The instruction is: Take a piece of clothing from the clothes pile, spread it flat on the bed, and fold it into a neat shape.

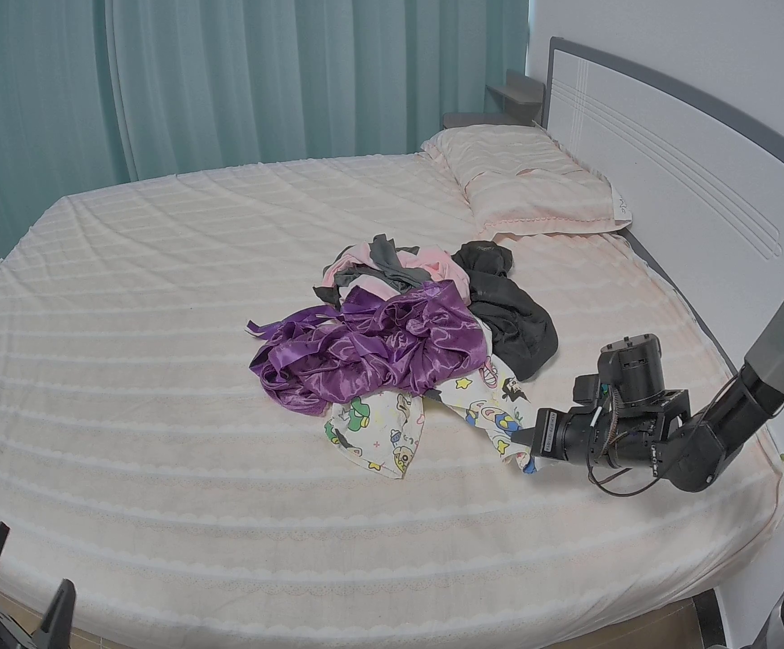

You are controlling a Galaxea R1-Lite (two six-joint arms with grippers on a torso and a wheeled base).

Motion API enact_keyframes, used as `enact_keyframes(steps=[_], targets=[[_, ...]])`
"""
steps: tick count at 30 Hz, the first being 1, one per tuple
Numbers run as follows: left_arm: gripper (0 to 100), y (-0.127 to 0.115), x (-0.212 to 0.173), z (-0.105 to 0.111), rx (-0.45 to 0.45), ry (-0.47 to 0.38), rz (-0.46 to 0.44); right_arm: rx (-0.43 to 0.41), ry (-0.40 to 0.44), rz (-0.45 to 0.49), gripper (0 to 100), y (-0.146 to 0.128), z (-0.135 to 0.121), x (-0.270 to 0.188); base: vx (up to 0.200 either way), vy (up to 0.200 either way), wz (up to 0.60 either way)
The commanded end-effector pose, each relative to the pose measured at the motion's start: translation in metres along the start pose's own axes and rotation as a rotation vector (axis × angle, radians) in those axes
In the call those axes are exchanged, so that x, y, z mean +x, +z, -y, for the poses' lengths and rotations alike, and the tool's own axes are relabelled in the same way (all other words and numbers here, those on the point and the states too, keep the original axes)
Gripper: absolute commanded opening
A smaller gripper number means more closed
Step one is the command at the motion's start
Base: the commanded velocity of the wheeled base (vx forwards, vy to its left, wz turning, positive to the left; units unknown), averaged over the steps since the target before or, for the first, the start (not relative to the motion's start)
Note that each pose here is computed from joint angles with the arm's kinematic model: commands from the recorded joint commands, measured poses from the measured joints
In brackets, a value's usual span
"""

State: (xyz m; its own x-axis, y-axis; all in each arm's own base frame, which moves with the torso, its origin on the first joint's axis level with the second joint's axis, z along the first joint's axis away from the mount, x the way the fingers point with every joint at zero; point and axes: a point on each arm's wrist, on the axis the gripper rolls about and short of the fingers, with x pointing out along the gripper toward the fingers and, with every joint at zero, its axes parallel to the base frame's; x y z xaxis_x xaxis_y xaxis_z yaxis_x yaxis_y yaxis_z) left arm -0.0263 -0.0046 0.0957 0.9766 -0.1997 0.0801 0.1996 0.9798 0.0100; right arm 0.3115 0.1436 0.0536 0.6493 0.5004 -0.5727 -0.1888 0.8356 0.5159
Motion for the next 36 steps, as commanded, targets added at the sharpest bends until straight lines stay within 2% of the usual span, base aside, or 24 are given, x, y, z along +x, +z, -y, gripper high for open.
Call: enact_keyframes(steps=[1,2,4,5,7,8,10,12,14,17,21,22,26,36], targets=[[100,0.056,0.005,0.0,-0.061,-0.007,0.035,0.033,0.15,0.031,0,-0.004,-0.012,-0.054,0.0,0.0,0.0],[100,0.058,0.009,-0.001,-0.06,-0.008,0.019,0.035,0.163,0.031,0,-0.005,-0.013,-0.058,0.0,0.0,0.0],[100,0.069,0.036,-0.006,-0.053,-0.028,-0.105,0.051,0.24,0.037,0,-0.008,-0.015,-0.077,0.0,0.0,0.0],[100,0.07,0.041,-0.007,-0.056,-0.04,-0.127,0.052,0.257,0.039,0,-0.008,-0.016,-0.081,0.0,0.0,0.0],[100,0.071,0.072,-0.01,-0.073,-0.15,-0.221,0.073,0.339,0.043,0,-0.01,-0.017,-0.102,0.0,0.0,0.0],[100,0.071,0.074,-0.01,-0.074,-0.157,-0.227,0.076,0.344,0.044,0,-0.01,-0.017,-0.103,0.0,0.0,0.0],[100,0.07,0.109,-0.008,-0.065,-0.266,-0.29,0.077,0.452,0.041,0,-0.014,-0.022,-0.129,0.0,0.0,0.0],[100,0.064,0.134,-0.002,-0.058,-0.321,-0.338,0.077,0.505,0.045,0,-0.013,-0.023,-0.145,0.0,0.0,0.0],[100,0.055,0.156,0.005,-0.047,-0.325,-0.403,0.068,0.535,0.06,0,-0.011,-0.025,-0.155,0.0,0.0,0.0],[100,0.033,0.192,0.026,-0.022,-0.355,-0.498,0.054,0.557,0.101,0,-0.006,-0.026,-0.166,0.0,0.0,0.0],[100,0.013,0.215,0.048,-0.011,-0.368,-0.538,0.044,0.556,0.126,0,-0.005,-0.027,-0.171,0.0,0.0,0.0],[100,0.001,0.228,0.065,-0.004,-0.36,-0.556,0.035,0.566,0.144,0,-0.004,-0.029,-0.177,0.0,0.0,0.0],[100,-0.02,0.248,0.092,-0.011,-0.3,-0.565,0.006,0.596,0.192,0,-0.001,-0.035,-0.19,0.0,0.0,0.0],[100,-0.049,0.282,0.133,-0.008,-0.316,-0.517,-0.066,0.679,0.31,0,0.018,-0.055,-0.222,0.0,0.0,0.0]])
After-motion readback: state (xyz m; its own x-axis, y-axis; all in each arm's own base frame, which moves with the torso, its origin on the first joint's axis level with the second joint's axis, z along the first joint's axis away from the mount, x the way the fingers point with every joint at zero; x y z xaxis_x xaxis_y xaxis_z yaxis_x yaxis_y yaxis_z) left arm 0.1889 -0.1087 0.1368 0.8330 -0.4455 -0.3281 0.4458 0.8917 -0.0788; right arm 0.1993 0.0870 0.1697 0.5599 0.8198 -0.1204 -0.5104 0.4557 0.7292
